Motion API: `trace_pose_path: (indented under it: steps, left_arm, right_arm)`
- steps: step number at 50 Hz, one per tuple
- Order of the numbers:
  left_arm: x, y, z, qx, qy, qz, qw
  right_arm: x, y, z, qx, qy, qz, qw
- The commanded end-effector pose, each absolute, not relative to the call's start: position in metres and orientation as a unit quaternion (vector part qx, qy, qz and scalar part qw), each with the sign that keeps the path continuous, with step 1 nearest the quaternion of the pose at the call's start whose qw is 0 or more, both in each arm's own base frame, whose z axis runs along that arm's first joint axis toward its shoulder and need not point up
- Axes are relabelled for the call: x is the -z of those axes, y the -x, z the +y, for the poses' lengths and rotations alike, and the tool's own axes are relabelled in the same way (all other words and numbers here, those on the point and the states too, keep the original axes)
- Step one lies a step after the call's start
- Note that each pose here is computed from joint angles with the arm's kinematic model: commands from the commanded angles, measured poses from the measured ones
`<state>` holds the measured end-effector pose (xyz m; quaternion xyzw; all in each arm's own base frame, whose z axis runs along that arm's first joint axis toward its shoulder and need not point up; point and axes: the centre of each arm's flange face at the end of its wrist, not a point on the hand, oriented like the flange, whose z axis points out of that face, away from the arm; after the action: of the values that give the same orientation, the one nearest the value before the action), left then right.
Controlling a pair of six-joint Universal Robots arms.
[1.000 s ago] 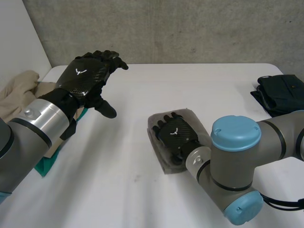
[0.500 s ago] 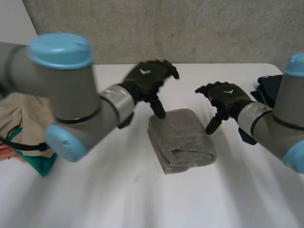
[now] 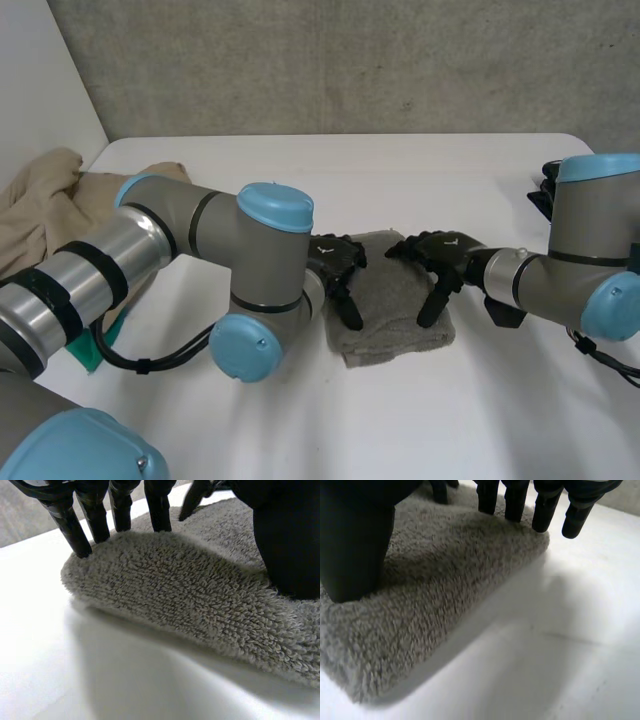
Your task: Fold the laundry.
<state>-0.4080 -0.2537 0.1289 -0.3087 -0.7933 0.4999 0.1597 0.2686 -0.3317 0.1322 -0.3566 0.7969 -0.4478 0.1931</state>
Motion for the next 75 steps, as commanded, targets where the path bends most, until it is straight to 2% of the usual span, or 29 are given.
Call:
trace_pose_path:
  steps: [1,8,13,22,26,31,37,41,60,75]
  left_arm:
    - [-0.150,0.398,-0.254,-0.516,0.314,-0.782,0.155]
    - [-0.197,0.388,-0.247,-0.545,0.323,-0.753,0.175]
    - [-0.242,0.377,-0.237,-0.573,0.337,-0.712,0.225]
    - [-0.298,0.358,-0.206,-0.585,0.387,-0.627,0.338]
    - [-0.315,0.349,-0.189,-0.579,0.414,-0.592,0.378]
    - [-0.336,0.341,-0.167,-0.572,0.442,-0.552,0.417]
    - [-0.347,0.338,-0.151,-0.552,0.459,-0.532,0.449]
    - [-0.350,0.337,-0.144,-0.536,0.468,-0.527,0.464]
    - [-0.351,0.338,-0.139,-0.535,0.466,-0.531,0.463]
    - [-0.342,0.339,-0.139,-0.531,0.464,-0.538,0.462]
  right_arm:
    - [-0.143,-0.263,-0.338,0.469,0.357,0.794,0.148]
    - [-0.183,-0.250,-0.337,0.532,0.316,0.778,0.111]
    - [-0.201,-0.238,-0.325,0.573,0.253,0.771,0.113]
    - [-0.188,-0.228,-0.289,0.548,0.179,0.803,0.150]
    - [-0.188,-0.238,-0.270,0.559,0.229,0.781,0.159]
    - [-0.179,-0.248,-0.242,0.575,0.312,0.744,0.134]
    - [-0.157,-0.266,-0.218,0.586,0.414,0.690,0.092]
    - [-0.147,-0.273,-0.215,0.594,0.443,0.667,0.071]
    - [-0.109,-0.295,-0.226,0.605,0.475,0.637,0.058]
    - [-0.109,-0.300,-0.241,0.631,0.463,0.622,0.041]
